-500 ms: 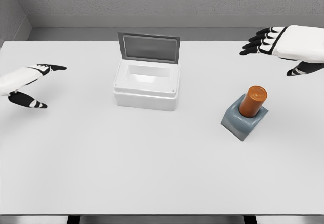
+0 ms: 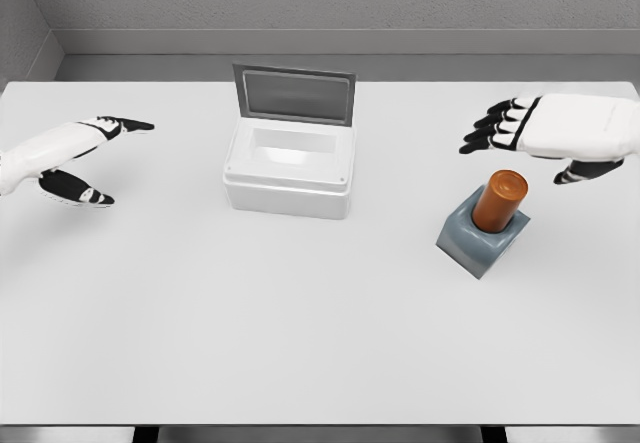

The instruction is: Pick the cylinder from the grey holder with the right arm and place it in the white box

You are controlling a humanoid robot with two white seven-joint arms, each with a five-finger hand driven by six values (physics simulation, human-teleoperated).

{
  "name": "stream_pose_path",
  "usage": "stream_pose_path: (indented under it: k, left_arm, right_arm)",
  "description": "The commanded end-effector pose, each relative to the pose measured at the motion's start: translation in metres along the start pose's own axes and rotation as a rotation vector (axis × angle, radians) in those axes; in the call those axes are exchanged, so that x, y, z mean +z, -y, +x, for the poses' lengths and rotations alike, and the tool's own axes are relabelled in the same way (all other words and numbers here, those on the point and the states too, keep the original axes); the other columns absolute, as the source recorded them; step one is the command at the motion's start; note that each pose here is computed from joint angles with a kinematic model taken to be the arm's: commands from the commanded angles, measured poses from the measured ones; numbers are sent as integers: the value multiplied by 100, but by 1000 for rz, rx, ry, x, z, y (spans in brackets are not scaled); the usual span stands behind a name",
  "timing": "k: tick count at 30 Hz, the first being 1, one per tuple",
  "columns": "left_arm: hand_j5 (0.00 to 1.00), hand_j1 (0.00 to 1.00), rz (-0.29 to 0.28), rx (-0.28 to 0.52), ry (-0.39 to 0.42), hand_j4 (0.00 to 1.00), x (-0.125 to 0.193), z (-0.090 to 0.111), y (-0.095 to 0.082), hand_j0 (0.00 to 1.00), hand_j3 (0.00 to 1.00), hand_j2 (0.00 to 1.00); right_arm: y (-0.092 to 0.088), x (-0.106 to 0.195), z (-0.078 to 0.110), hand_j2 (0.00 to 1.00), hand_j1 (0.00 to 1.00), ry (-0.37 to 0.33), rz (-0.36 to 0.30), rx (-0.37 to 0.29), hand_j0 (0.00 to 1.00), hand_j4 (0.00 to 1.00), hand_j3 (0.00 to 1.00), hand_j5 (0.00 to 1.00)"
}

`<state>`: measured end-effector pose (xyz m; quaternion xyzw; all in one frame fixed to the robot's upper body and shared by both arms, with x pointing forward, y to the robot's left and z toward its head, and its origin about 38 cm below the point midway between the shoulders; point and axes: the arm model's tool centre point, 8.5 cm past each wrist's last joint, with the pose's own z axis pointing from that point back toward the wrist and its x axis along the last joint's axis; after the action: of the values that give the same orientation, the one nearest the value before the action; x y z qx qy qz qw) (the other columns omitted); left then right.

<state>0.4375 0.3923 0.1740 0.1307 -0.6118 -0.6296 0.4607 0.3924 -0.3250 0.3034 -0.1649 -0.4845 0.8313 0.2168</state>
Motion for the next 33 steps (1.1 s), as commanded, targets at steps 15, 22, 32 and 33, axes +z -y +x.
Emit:
stream_pose_path:
  k: [15, 22, 32, 33]
  left_arm:
    - [100, 100, 190, 454, -51, 100, 20, -37, 23, 100, 100, 100]
    - [100, 100, 171, 466, -30, 100, 9, -31, 31, 100, 100, 100]
    - [100, 100, 158, 535, 72, 100, -18, -6, 24, 100, 100, 100]
    - [100, 100, 149, 581, 111, 100, -20, 0, 21, 100, 100, 100]
  right_arm:
    - [-27, -36, 17, 100, 100, 59, 91, 31, 100, 100, 100, 100]
    - [-29, -36, 15, 99, 99, 54, 95, 26, 99, 99, 99, 99]
    - [-31, -37, 15, 100, 100, 50, 105, 32, 100, 100, 100, 100]
    - [-32, -37, 15, 100, 100, 51, 106, 32, 100, 100, 100, 100]
